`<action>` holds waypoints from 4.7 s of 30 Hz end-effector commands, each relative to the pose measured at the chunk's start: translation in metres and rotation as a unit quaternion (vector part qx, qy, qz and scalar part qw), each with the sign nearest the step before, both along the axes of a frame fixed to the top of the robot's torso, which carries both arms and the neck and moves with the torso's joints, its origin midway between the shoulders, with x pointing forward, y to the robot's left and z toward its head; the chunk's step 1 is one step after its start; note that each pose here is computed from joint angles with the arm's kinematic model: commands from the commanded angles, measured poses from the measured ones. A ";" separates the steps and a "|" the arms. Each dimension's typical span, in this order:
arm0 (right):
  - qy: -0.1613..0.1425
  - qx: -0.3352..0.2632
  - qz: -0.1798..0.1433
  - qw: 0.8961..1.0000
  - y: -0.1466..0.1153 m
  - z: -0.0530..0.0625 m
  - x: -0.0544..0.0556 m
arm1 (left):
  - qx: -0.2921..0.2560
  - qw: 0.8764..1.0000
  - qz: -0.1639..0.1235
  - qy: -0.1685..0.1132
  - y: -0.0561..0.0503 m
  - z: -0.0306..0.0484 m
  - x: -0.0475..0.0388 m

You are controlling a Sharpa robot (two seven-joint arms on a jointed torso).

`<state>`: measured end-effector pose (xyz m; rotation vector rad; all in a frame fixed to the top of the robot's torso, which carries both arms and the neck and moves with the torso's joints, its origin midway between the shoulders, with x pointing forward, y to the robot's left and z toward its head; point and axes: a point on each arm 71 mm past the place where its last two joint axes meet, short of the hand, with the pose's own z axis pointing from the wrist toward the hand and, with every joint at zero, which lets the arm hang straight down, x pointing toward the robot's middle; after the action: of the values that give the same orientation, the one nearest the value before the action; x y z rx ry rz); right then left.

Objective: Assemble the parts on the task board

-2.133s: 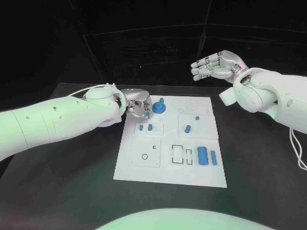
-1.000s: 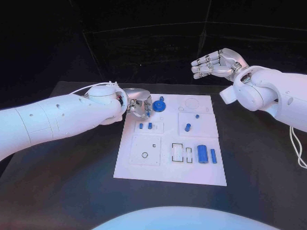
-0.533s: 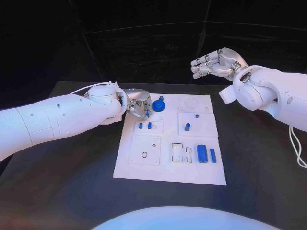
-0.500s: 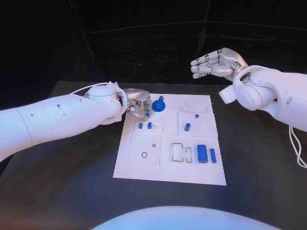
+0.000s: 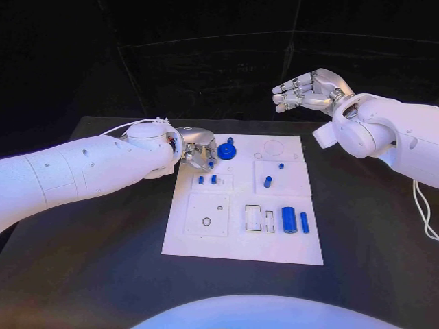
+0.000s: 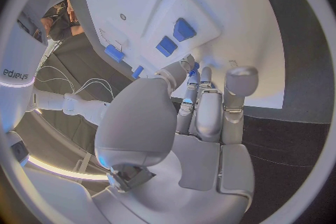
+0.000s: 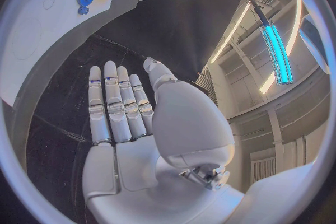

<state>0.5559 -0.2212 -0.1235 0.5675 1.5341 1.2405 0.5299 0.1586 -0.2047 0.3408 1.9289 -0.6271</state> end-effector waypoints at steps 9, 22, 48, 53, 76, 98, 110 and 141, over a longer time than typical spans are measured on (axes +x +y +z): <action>-0.002 0.000 -0.001 1.000 -0.003 0.002 0.000 | -0.026 1.000 0.006 -0.011 0.008 0.0037 -0.0001; -0.011 -0.067 -0.006 0.998 -0.015 -0.002 0.004 | -0.236 0.967 0.090 0.019 0.046 0.0266 0.0008; -0.137 -0.440 0.031 0.887 -0.010 -0.041 -0.049 | -0.650 0.723 0.157 0.176 0.065 0.0494 -0.0330; -0.138 -0.459 0.041 0.876 -0.002 -0.055 -0.055 | -0.653 0.720 0.152 0.180 0.062 0.0498 -0.0363; -0.119 -0.473 0.076 0.870 0.016 -0.078 -0.057 | -0.654 0.718 0.152 0.184 0.057 0.0470 -0.0396; -0.096 -0.485 0.093 0.864 0.024 -0.086 -0.057 | -0.652 0.719 0.155 0.184 0.058 0.0462 -0.0385; -0.111 -0.493 0.066 0.861 0.024 -0.084 -0.055 | -0.650 0.720 0.159 0.184 0.059 0.0455 -0.0373; -0.170 -0.415 0.038 0.893 0.026 -0.057 -0.086 | -0.647 0.722 0.177 0.171 0.069 0.0415 -0.0313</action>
<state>0.4712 -0.1982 -0.1859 -0.2996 1.6497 0.5403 0.4983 0.2279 -0.1643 -1.0732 1.3525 -1.6362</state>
